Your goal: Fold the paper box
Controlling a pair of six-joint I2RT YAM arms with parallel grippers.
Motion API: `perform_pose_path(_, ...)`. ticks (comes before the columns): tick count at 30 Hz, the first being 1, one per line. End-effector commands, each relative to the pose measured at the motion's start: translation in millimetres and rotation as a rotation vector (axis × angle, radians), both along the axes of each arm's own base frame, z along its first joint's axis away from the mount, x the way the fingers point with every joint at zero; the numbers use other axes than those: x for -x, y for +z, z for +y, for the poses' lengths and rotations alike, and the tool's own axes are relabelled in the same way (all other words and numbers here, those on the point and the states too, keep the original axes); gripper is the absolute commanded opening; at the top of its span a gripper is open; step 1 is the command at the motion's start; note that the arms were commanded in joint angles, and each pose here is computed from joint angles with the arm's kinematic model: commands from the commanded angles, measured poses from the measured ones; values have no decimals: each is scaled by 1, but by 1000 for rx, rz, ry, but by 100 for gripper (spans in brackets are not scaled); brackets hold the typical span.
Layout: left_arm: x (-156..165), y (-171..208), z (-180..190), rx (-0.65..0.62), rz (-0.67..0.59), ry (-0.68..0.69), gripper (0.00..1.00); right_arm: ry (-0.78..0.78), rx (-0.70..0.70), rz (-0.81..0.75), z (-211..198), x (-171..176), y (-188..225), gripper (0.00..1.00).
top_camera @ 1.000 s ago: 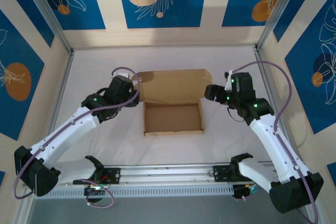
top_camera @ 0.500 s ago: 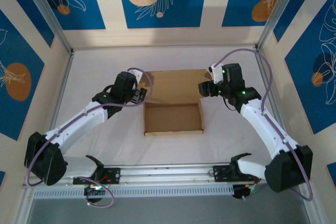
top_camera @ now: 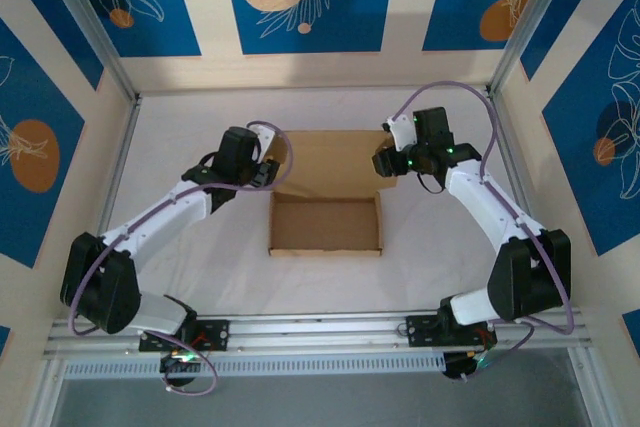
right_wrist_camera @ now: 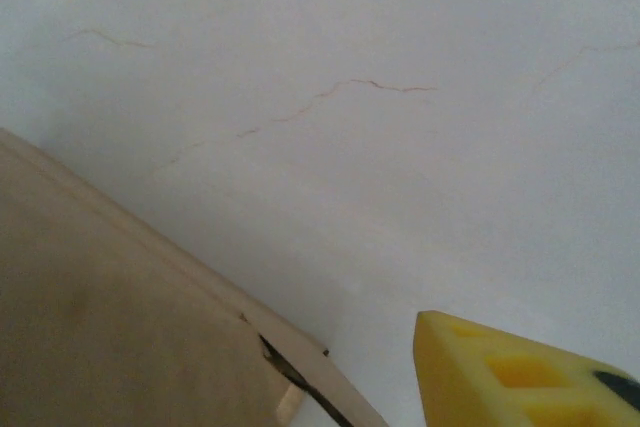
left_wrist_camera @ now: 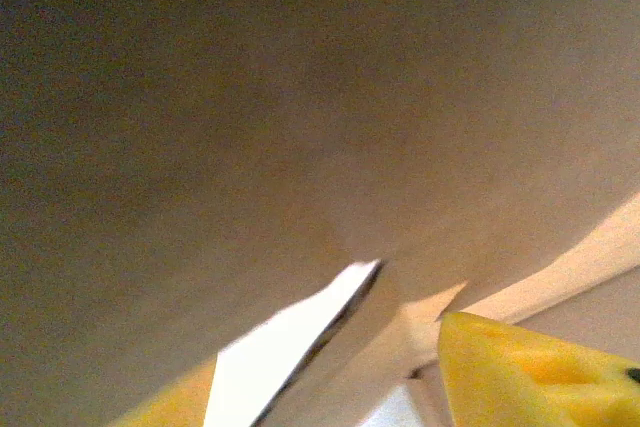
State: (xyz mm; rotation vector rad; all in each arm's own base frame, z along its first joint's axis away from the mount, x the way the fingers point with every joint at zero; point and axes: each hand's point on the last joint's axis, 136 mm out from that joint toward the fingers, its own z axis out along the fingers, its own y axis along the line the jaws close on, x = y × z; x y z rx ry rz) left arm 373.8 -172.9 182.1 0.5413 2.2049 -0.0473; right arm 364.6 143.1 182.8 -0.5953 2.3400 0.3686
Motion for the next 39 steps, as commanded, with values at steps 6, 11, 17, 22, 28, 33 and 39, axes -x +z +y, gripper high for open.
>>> perform_pose_path(6,0,13,-1,105,29,66,33,-125,42,13,1,9,-1,22)
perform_pose_path(11,2,12,0,171,23,117,25,-230,-62,11,8,14,9,18)
perform_pose_path(17,6,11,2,261,3,175,19,-344,-171,33,19,22,19,19)
perform_pose_path(22,9,29,5,399,-112,213,12,-432,-298,-54,20,27,36,20)
perform_pose_path(28,5,45,12,464,-219,247,13,-518,-411,-192,14,17,49,20)
perform_pose_path(33,0,44,10,457,-250,236,14,-502,-412,-230,16,10,36,22)
perform_pose_path(39,-3,23,13,442,-251,265,14,-504,-399,-187,22,0,14,23)
